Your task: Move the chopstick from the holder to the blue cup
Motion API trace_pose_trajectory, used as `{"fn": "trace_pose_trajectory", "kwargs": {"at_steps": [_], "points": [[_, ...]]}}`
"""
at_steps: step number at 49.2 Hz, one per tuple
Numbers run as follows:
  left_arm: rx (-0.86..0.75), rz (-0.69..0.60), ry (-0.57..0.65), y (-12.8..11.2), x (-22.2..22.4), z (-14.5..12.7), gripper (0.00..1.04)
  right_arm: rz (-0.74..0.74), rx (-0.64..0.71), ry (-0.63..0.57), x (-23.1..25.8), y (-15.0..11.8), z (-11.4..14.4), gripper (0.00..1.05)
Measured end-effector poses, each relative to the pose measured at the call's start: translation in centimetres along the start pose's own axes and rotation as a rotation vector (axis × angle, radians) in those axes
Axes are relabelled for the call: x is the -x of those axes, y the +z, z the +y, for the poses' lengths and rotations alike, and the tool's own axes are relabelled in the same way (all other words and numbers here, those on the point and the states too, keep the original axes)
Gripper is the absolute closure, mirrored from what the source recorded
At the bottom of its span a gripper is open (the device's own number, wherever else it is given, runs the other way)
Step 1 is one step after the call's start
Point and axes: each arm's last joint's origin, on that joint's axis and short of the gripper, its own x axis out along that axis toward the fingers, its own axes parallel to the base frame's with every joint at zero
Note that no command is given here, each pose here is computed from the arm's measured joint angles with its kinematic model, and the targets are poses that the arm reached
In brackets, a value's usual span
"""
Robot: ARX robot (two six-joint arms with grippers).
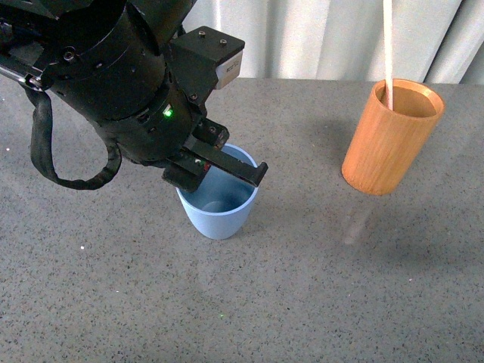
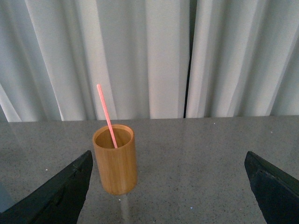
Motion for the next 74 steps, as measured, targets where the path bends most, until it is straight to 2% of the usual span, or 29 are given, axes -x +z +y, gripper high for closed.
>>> {"fn": "trace_pose_trajectory", "kwargs": {"at_steps": [12,17,21,29,41,51,54,59,64,70,72,74], "points": [[0.014,-0.011,0.018,0.4,0.1,0.5,0.4,0.0,0.0,0.0,0.0,0.0,0.0,0.1],[0.047,-0.02,0.035,0.5,0.2,1.5,0.19,0.0,0.0,0.0,0.0,0.0,0.0,0.1],[0.078,-0.037,0.047,0.7,0.6,2.4,0.05,0.0,0.0,0.0,0.0,0.0,0.0,0.1],[0.155,-0.096,0.099,0.6,2.3,5.3,0.07,0.0,0.0,0.0,0.0,0.0,0.0,0.1],[0.252,-0.145,0.143,-1.1,5.0,9.2,0.07,0.0,0.0,0.0,0.0,0.0,0.0,0.1],[0.431,-0.435,0.272,-3.7,9.2,13.1,0.07,0.0,0.0,0.0,0.0,0.0,0.0,0.1],[0.485,-0.586,0.419,-5.8,11.0,14.3,0.07,0.0,0.0,0.0,0.0,0.0,0.0,0.1],[0.545,-0.713,0.557,-8.7,12.6,14.6,0.07,0.0,0.0,0.0,0.0,0.0,0.0,0.1],[0.564,-0.733,0.579,-10.4,12.9,14.0,0.07,0.0,0.0,0.0,0.0,0.0,0.0,0.1],[0.564,-0.733,0.572,-10.6,12.9,13.9,0.07,0.0,0.0,0.0,0.0,0.0,0.0,0.1],[0.55,-0.745,0.545,-10.6,12.7,13.9,0.08,0.0,0.0,0.0,0.0,0.0,0.0,0.1],[0.497,-0.832,0.457,-10.9,12.5,13.7,0.15,0.0,0.0,0.0,0.0,0.0,0.0,0.1]]}}
